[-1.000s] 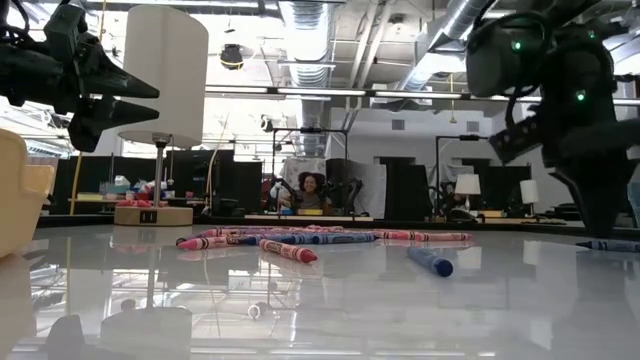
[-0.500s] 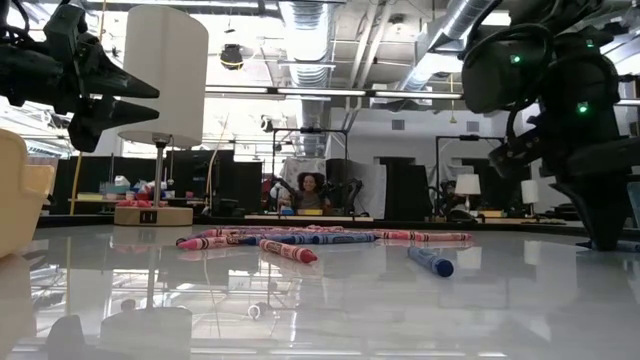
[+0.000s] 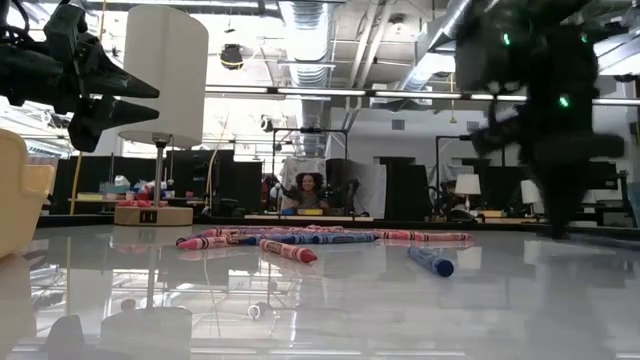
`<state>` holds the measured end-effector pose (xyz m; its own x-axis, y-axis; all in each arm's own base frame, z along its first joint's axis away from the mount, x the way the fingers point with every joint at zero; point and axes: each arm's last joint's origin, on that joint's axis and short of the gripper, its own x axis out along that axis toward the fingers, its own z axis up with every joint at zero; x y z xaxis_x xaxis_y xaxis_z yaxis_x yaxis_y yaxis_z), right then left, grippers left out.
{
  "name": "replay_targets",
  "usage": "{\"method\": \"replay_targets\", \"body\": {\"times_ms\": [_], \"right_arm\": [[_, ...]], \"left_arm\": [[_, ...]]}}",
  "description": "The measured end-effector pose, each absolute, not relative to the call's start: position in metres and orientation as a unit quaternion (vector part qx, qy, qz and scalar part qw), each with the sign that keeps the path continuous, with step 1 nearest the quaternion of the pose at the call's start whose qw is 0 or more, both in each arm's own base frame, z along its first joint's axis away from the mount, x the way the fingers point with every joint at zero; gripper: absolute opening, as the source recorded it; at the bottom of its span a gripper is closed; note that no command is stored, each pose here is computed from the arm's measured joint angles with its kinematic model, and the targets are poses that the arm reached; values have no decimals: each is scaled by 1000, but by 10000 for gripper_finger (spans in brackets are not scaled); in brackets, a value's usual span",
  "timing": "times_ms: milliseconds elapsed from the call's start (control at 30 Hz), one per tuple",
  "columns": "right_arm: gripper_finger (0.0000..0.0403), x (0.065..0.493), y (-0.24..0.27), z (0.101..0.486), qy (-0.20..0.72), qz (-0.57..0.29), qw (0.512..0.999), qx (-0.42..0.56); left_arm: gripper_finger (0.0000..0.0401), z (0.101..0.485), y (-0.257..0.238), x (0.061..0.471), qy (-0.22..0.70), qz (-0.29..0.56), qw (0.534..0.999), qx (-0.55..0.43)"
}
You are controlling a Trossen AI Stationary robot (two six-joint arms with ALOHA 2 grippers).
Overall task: Sort crayons
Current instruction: Put the blue crayon into the dark blue bin
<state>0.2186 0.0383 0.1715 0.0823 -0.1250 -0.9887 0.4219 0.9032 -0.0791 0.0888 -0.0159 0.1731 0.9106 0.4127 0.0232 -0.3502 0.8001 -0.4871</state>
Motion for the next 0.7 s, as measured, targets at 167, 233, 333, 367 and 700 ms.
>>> {"method": "replay_targets", "body": {"times_ms": [167,233,333,367,700], "right_arm": [[3,216,37,189,616,-186,756,120],[3,215,38,197,600,-182,769,124],[3,213,40,204,586,-174,781,128],[3,214,41,207,577,-170,788,130],[3,216,68,241,507,-63,857,70]], "left_arm": [[160,173,-16,89,-65,204,946,-244],[160,173,-16,89,-65,204,945,-246],[160,173,-16,89,-65,204,945,-247],[160,173,-16,89,-66,204,945,-247],[160,173,-16,89,-67,204,944,-253]]}}
